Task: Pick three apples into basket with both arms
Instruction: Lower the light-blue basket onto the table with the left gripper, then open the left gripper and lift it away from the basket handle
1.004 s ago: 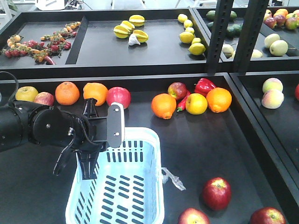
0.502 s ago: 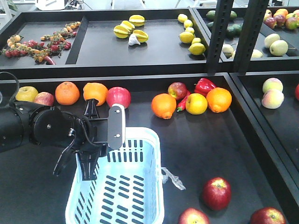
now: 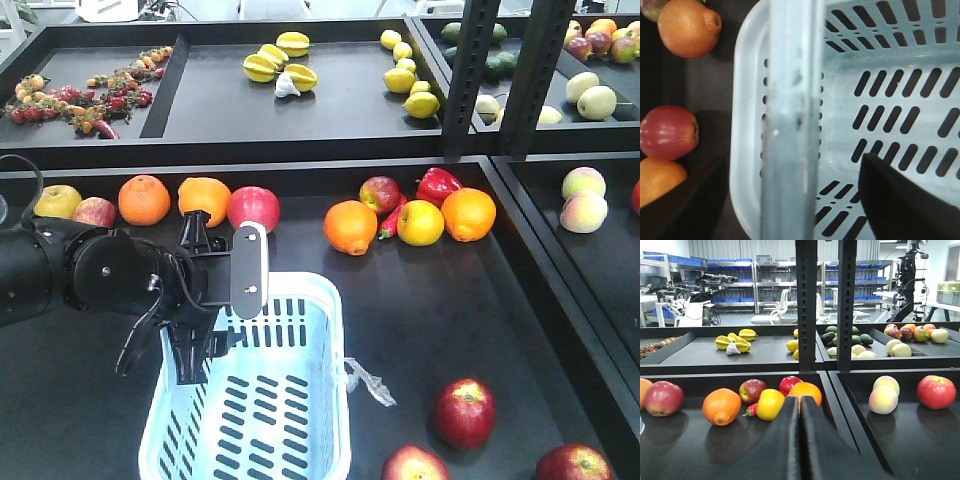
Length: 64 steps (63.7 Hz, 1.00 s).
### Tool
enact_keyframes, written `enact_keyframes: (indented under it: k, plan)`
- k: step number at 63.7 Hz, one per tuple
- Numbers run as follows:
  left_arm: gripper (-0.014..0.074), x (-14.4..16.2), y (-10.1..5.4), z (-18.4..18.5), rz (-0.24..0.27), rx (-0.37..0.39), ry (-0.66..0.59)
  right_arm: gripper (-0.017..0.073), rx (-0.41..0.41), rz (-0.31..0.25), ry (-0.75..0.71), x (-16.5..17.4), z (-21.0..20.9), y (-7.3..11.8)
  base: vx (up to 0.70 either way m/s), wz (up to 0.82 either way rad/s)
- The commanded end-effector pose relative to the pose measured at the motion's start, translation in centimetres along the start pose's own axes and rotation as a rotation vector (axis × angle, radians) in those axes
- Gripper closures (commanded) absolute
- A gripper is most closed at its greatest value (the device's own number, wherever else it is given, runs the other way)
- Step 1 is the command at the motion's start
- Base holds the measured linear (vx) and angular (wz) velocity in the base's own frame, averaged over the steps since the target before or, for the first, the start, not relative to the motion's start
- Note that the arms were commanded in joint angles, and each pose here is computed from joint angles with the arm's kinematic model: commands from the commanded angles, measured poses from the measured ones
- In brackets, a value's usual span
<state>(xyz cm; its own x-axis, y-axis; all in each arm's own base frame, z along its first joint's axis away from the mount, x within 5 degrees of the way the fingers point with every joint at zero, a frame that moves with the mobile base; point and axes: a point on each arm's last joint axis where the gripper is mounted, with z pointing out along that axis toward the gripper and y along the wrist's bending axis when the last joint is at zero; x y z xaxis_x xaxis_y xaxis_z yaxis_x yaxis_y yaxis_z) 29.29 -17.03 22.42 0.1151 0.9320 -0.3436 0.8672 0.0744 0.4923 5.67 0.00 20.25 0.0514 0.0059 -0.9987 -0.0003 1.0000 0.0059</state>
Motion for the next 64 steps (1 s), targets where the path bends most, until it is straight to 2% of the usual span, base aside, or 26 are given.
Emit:
enact_keyframes:
  k: [1, 27, 42, 53, 59, 64]
  plan:
    - [0.0048, -1.0, 1.4, -1.6, -0.013, -0.092, -0.052, 0.0568, -0.001, -0.011, -0.069, -0.3, -0.1, 0.0, 0.00, 0.00]
    - [0.0024, -1.1, 1.5, -2.1, -0.005, -0.108, -0.057, 0.0568, -0.001, -0.011, -0.072, -0.3, -0.1, 0.0, 0.00, 0.00]
    - [-0.0032, -1.6, 2.1, -4.6, -0.002, -0.184, -0.097, 0.0568, -0.001, -0.011, -0.072, -0.3, -0.1, 0.0, 0.00, 0.00]
    - [-0.0031, -1.8, 1.9, -7.3, 0.003, -0.190, -0.114, 0.0568, -0.001, -0.011, -0.072, -0.3, -0.1, 0.0, 0.00, 0.00]
    - [-0.0031, -1.9, 1.6, -9.3, -0.025, -0.196, -0.130, 0.0568, -0.001, -0.011, -0.072, -0.3, -0.1, 0.0, 0.00, 0.00]
    - [-0.0031, -2.0, 1.4, -11.3, -0.116, -0.212, -0.161, 0.0568, -0.001, -0.011, -0.072, -0.3, -0.1, 0.0, 0.00, 0.00]
